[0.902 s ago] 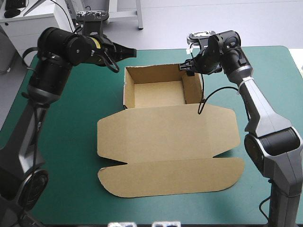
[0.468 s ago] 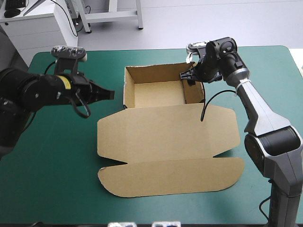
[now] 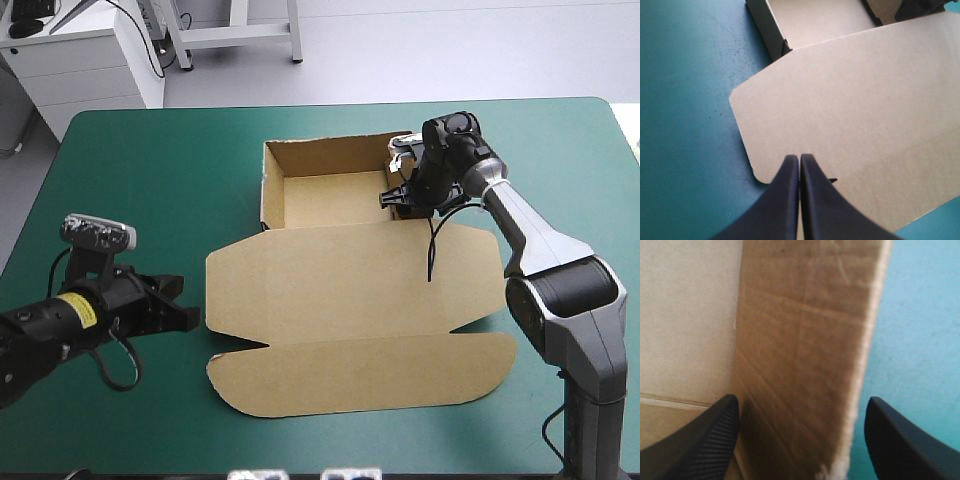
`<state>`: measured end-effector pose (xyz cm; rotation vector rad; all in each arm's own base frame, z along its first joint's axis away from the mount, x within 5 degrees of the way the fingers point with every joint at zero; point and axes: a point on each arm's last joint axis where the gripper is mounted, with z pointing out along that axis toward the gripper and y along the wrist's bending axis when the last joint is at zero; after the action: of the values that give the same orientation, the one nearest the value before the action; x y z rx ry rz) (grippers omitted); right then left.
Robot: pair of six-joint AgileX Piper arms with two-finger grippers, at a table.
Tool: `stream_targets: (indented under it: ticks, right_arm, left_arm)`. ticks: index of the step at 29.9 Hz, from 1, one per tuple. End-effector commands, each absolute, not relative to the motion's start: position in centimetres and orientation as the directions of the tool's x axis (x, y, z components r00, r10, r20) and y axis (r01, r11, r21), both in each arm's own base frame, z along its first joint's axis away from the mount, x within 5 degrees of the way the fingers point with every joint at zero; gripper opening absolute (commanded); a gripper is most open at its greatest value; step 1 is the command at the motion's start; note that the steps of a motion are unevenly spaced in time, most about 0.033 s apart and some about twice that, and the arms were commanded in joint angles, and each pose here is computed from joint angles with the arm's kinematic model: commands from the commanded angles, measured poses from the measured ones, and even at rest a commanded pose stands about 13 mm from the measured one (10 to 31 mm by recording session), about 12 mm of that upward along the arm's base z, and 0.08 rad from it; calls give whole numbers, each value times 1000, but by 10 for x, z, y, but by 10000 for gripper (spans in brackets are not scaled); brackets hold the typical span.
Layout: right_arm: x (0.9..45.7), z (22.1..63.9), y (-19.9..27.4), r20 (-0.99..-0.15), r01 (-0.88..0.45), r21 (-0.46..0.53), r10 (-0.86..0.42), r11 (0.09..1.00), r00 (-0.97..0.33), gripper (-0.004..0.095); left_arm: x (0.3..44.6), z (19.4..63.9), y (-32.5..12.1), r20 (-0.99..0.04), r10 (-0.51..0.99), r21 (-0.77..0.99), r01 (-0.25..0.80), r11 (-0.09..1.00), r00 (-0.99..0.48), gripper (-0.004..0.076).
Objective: Fold the box
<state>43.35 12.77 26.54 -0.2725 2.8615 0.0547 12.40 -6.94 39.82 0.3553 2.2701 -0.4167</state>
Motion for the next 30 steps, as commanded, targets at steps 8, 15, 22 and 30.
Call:
stream_targets:
  ticks: [8,15,22,30]
  right_arm:
    - [431,295,128,-352,-211,17,-192,977,-916,0]
    - [435,326,112,-427,-216,-22,-204,976,-881,-20]
    - [428,382,21,-548,-38,-159,-121,986,-828,-20]
    - [401,394,-125,-577,289,-6,233,957,-783,-19]
  left_arm:
    - [93,362,-54,-831,61,-201,400,894,-554,-8]
    - [81,346,-48,-859,29,-210,403,891,-511,-8]
    - [78,340,-46,-858,30,-210,403,891,-513,-8]
    - [78,341,-46,-863,26,-210,404,890,-505,-8]
